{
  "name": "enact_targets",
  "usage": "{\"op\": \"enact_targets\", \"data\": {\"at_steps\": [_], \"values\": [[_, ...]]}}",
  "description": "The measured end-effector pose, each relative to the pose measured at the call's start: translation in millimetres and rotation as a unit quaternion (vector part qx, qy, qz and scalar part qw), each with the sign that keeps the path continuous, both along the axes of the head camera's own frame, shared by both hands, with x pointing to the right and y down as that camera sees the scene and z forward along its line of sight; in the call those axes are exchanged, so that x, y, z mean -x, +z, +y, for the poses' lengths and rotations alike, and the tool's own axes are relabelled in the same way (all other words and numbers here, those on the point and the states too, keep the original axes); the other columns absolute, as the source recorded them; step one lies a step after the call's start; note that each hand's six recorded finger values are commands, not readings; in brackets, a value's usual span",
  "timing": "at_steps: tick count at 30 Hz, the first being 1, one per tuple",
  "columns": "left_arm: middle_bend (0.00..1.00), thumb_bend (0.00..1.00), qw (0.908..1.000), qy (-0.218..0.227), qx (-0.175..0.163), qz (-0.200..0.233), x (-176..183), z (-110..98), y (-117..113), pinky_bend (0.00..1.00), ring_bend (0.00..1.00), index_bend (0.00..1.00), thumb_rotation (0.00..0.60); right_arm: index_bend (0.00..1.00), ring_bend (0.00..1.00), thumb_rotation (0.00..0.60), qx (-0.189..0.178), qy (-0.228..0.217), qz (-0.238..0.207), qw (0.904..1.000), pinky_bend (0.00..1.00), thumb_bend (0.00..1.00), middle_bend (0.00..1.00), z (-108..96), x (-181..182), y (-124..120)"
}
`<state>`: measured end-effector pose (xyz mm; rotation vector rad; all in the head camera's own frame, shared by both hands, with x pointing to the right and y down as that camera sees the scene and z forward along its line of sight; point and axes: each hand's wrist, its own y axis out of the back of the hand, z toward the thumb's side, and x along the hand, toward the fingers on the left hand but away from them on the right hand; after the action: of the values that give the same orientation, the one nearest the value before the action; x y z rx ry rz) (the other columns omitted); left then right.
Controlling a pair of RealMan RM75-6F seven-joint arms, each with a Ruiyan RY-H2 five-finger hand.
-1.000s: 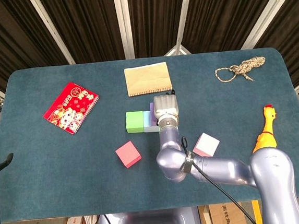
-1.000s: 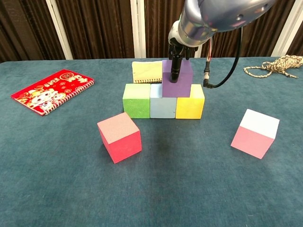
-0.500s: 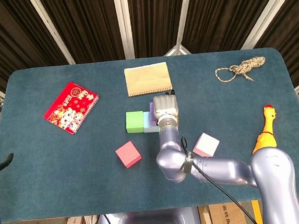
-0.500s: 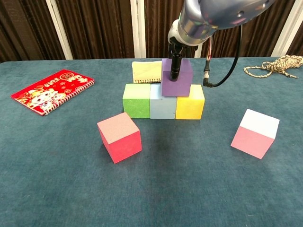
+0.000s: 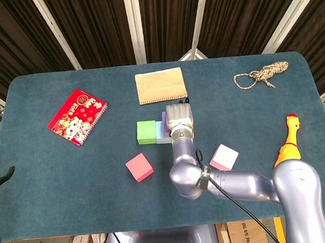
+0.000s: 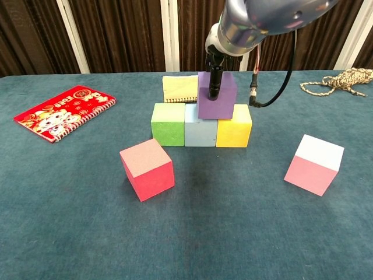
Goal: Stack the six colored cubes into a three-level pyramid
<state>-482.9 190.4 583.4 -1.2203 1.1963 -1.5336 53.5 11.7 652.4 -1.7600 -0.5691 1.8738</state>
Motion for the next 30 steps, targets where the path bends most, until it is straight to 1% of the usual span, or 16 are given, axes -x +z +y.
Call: {"op": "enact_targets", "data": {"at_steps": [30], "values": [[0.01,0.2,1.0,0.001,-0.002,0.001,-0.9,0.4,-0.9,0.03,0.0,0.15,0.6,0.29,0.12,0.6,-0.002,0.004,-0.002,1.0,0.0,0.35,0.3,3.5,-1.8,2.0]]}}
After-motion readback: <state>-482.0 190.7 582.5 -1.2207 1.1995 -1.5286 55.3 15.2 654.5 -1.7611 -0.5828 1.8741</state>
